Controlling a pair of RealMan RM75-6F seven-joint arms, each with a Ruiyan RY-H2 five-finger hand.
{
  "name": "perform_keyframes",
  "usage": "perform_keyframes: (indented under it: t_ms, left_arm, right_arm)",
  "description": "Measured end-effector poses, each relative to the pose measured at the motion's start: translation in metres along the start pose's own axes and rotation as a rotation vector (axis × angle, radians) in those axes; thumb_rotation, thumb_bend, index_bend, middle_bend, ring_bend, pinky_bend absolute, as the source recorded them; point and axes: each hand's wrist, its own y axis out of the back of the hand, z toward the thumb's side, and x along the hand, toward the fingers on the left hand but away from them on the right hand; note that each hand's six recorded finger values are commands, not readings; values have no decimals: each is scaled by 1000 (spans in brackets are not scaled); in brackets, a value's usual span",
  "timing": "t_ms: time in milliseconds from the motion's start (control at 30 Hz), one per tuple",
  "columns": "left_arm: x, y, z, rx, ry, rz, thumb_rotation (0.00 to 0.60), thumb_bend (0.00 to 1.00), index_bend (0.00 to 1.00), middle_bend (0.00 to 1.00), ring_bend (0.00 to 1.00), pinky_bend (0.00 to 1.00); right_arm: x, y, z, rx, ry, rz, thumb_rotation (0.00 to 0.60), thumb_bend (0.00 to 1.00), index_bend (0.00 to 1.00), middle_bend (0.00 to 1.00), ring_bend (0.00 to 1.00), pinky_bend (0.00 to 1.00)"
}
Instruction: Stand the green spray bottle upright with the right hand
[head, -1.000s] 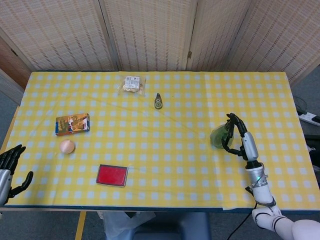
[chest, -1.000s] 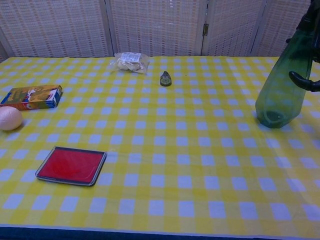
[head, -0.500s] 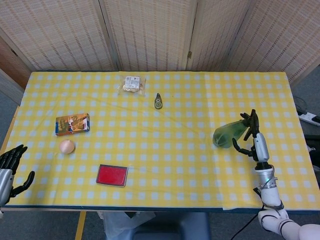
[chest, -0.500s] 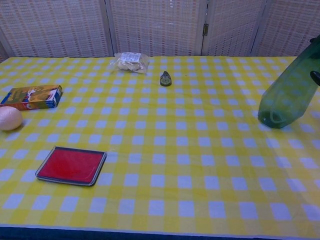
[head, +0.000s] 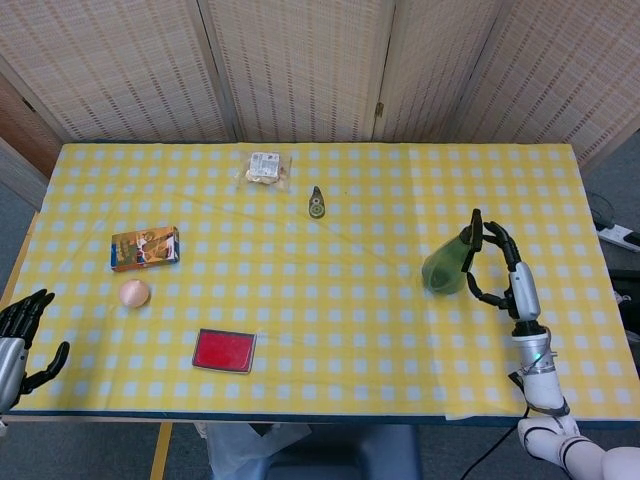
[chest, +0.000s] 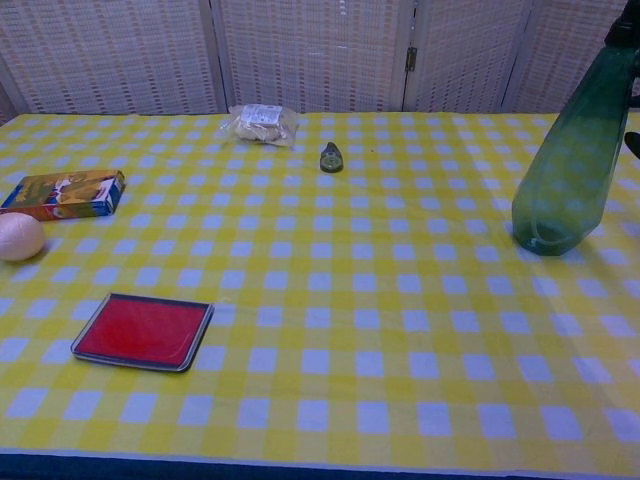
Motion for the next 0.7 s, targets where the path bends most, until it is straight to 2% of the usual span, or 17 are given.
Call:
perform_keyframes:
  t_ms: [367,533,700]
  left_arm:
    - [0,-1,1,4,-2,-1,53,418,0,91,104,127]
    - [-1,0,1,4,-3,2,51,418,0,91,104,127]
    - [-1,0,1,6,-3,1,52,418,0,91,104,127]
  right_arm:
    - [7,10,3,5,4,-1,600,420,0,111,177,44]
    - [24,18,3,0,-10,11,600,420,0,95,155,14]
    - [47,36,7,93,3,21,600,407,0,84,115,0]
